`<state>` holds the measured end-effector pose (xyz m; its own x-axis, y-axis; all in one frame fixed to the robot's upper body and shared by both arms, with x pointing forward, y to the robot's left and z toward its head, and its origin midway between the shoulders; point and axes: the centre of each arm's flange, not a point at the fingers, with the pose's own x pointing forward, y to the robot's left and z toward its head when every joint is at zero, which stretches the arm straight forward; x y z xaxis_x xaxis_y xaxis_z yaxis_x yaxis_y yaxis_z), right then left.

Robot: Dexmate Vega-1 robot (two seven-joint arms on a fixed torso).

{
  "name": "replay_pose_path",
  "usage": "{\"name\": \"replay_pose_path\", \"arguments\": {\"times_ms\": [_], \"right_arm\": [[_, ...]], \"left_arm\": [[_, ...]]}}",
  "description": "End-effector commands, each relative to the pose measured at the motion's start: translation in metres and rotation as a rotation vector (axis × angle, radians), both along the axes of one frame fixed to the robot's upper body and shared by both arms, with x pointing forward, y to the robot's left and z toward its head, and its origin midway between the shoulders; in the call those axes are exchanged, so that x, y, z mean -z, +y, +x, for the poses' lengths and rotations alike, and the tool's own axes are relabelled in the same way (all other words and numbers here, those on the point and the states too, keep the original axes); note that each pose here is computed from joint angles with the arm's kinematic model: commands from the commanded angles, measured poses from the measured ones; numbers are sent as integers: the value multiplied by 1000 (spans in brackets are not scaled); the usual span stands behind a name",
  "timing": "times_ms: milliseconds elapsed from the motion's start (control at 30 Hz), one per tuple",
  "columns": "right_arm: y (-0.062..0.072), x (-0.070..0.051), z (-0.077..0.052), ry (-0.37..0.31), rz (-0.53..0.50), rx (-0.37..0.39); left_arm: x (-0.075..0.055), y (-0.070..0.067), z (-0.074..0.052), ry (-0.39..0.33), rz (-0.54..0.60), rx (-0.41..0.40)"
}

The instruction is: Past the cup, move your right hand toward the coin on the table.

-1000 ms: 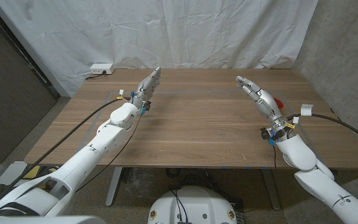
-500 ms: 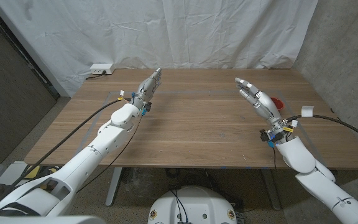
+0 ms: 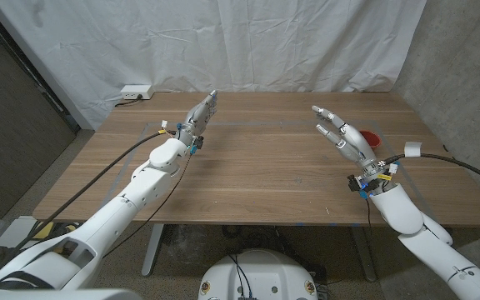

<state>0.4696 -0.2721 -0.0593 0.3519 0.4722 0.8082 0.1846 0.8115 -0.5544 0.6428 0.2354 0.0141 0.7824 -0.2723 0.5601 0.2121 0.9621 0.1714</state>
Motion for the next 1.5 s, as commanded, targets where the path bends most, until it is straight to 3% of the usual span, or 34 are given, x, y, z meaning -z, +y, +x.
{"name": "replay_pose_path", "arguments": {"times_ms": [33, 900, 1500], "right_arm": [[8, 1, -4, -33, -54, 35], [23, 12, -7, -76, -144, 90], [32, 14, 0, -102, -201, 137]], "left_arm": [[2, 3, -7, 1, 2, -8], [5, 5, -11, 6, 9, -7], [5, 6, -8, 12, 11, -10]]}}
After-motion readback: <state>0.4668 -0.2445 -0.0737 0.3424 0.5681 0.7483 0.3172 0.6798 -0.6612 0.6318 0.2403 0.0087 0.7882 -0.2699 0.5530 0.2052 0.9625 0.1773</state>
